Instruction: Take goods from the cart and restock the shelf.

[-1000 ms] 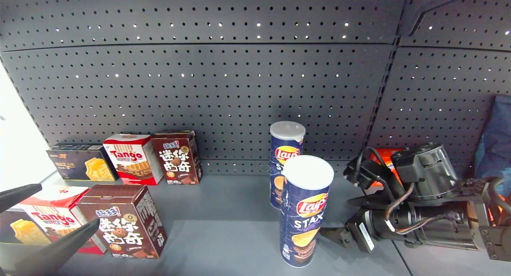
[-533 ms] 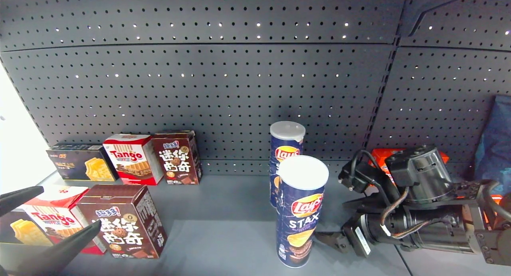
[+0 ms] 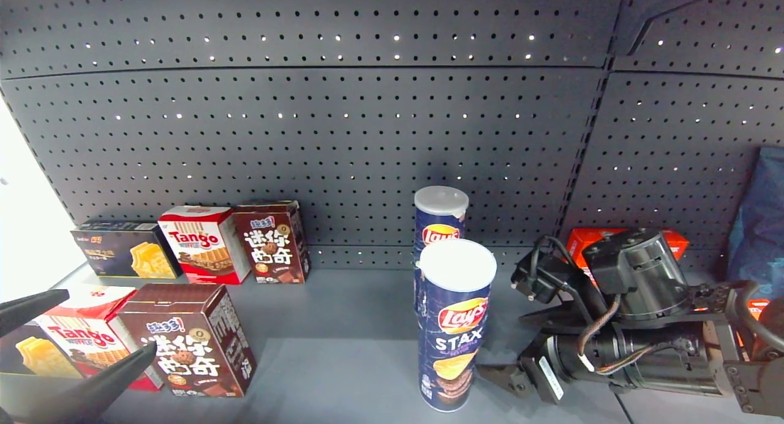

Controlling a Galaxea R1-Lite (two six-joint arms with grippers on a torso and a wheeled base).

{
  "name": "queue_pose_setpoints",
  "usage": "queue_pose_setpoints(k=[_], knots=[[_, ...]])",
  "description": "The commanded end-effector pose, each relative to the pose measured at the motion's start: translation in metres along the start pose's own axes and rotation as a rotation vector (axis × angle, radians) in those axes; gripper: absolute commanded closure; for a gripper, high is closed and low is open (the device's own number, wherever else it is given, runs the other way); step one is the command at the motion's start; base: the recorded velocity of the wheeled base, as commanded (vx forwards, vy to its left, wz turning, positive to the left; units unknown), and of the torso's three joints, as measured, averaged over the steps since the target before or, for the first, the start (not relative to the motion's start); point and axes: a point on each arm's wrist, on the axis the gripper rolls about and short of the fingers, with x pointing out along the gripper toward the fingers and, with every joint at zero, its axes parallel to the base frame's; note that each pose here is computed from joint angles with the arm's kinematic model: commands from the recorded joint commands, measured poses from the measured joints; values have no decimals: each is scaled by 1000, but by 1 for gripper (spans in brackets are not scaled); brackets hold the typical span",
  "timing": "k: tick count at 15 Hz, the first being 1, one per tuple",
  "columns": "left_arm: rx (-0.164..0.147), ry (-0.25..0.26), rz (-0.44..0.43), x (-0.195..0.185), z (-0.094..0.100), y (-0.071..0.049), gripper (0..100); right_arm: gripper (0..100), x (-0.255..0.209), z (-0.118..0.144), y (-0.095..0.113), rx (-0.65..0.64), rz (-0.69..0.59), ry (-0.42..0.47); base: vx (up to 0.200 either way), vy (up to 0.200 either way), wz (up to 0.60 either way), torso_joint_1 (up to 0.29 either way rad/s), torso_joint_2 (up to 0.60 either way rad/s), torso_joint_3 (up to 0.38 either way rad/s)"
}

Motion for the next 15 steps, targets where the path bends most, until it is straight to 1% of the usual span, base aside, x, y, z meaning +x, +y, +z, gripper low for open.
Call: queue_pose_setpoints(k=[1,6,10,15], knots=[[0,3,0,0,0,0,0,0,-1,0,2,-5,6,-3,0,0,0,0,0,0],[0,1,0,0,0,0,0,0,2,1,3,-7,9,2,0,0,0,0,0,0],[0,-1,-1,0,1,0,0,0,-4,1,0,0,0,-12,0,0,0,0,0,0],[0,-1,-1,0,1,0,0,0,4,3,0,0,0,-1,0,0,0,0,0,0]])
